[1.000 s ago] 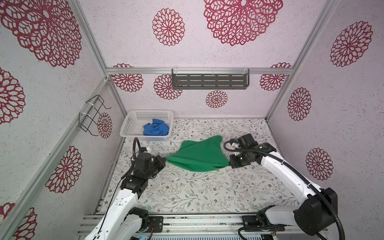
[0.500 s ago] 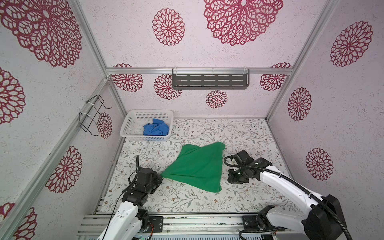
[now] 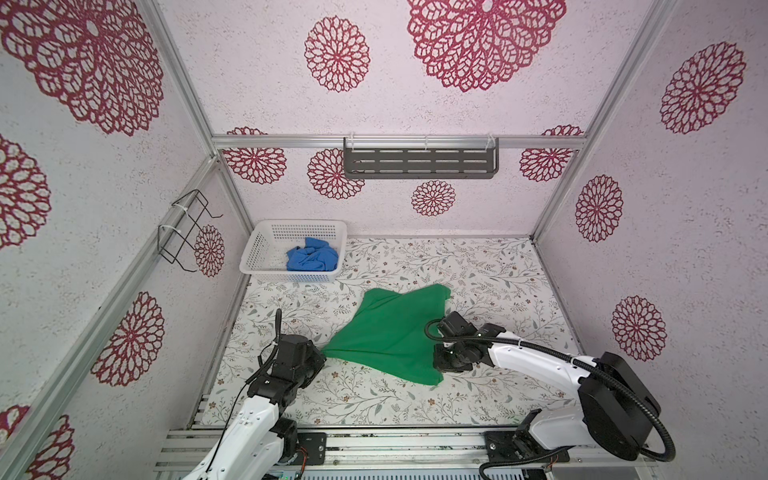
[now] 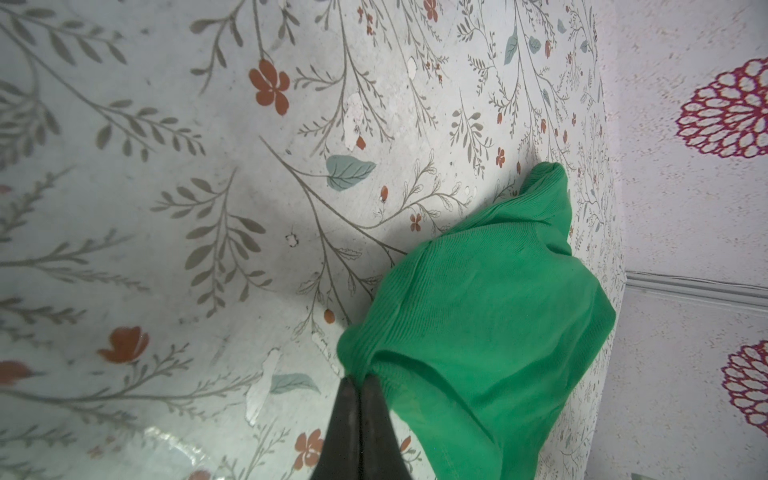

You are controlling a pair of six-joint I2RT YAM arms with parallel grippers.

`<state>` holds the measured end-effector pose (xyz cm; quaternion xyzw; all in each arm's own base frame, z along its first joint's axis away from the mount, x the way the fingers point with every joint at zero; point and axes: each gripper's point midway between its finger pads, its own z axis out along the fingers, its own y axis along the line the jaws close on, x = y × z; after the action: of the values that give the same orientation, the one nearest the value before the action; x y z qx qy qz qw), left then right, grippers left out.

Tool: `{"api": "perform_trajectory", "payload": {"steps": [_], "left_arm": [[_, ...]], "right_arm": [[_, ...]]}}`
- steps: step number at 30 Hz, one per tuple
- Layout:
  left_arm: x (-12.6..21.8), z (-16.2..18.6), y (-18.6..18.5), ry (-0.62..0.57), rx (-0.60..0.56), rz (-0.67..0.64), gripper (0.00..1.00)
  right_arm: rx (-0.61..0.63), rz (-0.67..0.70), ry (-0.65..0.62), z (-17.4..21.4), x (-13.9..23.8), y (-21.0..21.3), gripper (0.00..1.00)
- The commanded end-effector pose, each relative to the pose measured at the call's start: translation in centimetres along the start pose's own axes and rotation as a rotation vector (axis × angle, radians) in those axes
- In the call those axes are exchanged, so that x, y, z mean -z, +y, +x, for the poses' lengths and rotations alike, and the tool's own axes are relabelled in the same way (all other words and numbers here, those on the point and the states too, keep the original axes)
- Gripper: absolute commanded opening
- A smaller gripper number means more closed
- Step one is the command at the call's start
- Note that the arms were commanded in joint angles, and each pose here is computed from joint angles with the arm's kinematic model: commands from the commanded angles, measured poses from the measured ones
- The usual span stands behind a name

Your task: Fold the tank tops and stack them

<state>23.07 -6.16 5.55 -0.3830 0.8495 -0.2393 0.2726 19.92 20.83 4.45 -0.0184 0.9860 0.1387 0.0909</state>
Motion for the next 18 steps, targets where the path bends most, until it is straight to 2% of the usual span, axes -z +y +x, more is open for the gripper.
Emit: {"api": "perform_trajectory", "payload": {"steps": [1,6,9,13,18], "left_arm": [[0.4,-0.9,-0.7,-0.023,-0.003,0.023,0.00],[0.6,-1.2,-0.6,-0.030,0.004,0.025,0.00],[0.7,-1.3,-0.6,-0.031,0.006,0.026,0.00],[0.6,-1.4,-0.4,-0.027,0.003,0.022,0.00],[0.7,-1.7,-0.5,-0.033,0.007,0.030,0.00]], "right_arm": [[-0.029,0.044,-0.038,-0.7,-0.1,-0.5,0.26],[0.002,0.030,-0.053,-0.5,0.2,0.5,0.24],[0.002,0.043,-0.086,-0.4,1.7,-0.3,0.24],[0.011,0.068,-0.063,1.0,2.0,-1.6,0.23],[0.078,0.093,-0.015,2.5,0.9,-1.3,0.12]]}}
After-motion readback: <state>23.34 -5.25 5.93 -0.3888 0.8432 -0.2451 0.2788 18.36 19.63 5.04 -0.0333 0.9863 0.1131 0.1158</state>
